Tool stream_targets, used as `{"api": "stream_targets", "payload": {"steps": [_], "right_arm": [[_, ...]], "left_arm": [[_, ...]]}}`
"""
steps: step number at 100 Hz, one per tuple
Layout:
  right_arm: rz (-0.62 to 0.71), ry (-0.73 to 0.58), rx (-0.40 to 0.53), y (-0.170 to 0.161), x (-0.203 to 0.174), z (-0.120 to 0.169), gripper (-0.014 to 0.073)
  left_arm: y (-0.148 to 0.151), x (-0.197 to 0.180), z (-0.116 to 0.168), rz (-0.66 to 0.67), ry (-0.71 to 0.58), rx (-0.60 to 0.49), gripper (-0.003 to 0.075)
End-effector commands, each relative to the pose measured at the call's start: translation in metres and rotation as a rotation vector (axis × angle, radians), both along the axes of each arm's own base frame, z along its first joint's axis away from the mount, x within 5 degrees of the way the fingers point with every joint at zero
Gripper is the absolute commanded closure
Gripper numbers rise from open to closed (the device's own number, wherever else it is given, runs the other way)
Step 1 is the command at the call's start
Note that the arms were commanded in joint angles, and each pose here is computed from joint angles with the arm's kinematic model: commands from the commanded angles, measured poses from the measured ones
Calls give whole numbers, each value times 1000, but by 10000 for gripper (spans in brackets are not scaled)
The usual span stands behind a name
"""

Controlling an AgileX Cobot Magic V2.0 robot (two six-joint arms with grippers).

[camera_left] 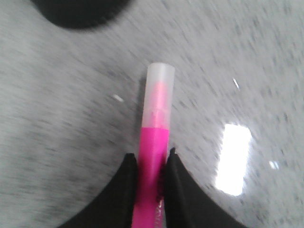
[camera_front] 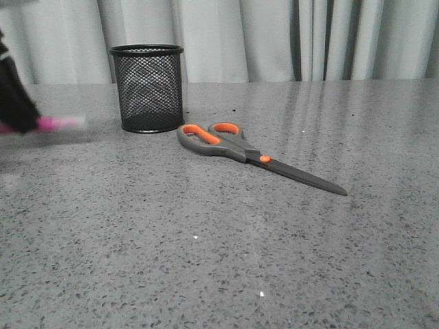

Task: Put pen and scissors into bin
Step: 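Lift the highlighter and drop it cap-up into the black mesh cup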

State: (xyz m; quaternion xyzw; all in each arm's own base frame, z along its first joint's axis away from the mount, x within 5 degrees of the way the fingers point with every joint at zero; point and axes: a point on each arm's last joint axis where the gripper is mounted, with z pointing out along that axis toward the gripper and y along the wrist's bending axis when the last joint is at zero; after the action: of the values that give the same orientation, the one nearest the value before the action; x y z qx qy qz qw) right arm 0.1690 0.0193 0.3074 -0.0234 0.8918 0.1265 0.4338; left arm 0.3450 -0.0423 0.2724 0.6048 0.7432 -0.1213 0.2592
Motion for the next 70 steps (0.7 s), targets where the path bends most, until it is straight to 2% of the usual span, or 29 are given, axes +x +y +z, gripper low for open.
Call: {"api": "stream_targets", "payload": {"steps": [1,16,23,31,40,54,70], "right_arm": [[-18,-85,9,-1,4,16,162],[-18,-85,9,-1,4,16,162],[-18,-85,9,-1,4,16,162],[-18,-85,9,-1,4,16,162],[-16,-83,9,-1,3,16,162],[-16,-82,9,-1,3,16,162],[-15,-80,9,-1,3,16,162]], "left_arm": [[-8,-6,61,62,-129,-175,739],[-21,-13,115,148,-258,-535,740],[-28,-11,130,189,-273,-707,740],[-41,-7,135,196,-273,-824,740],[-61,0,129,208,-264,-854,740],[-91,20,102,286,-243,-816,739],[-108,36,70,302,-163,-814,739]]}}
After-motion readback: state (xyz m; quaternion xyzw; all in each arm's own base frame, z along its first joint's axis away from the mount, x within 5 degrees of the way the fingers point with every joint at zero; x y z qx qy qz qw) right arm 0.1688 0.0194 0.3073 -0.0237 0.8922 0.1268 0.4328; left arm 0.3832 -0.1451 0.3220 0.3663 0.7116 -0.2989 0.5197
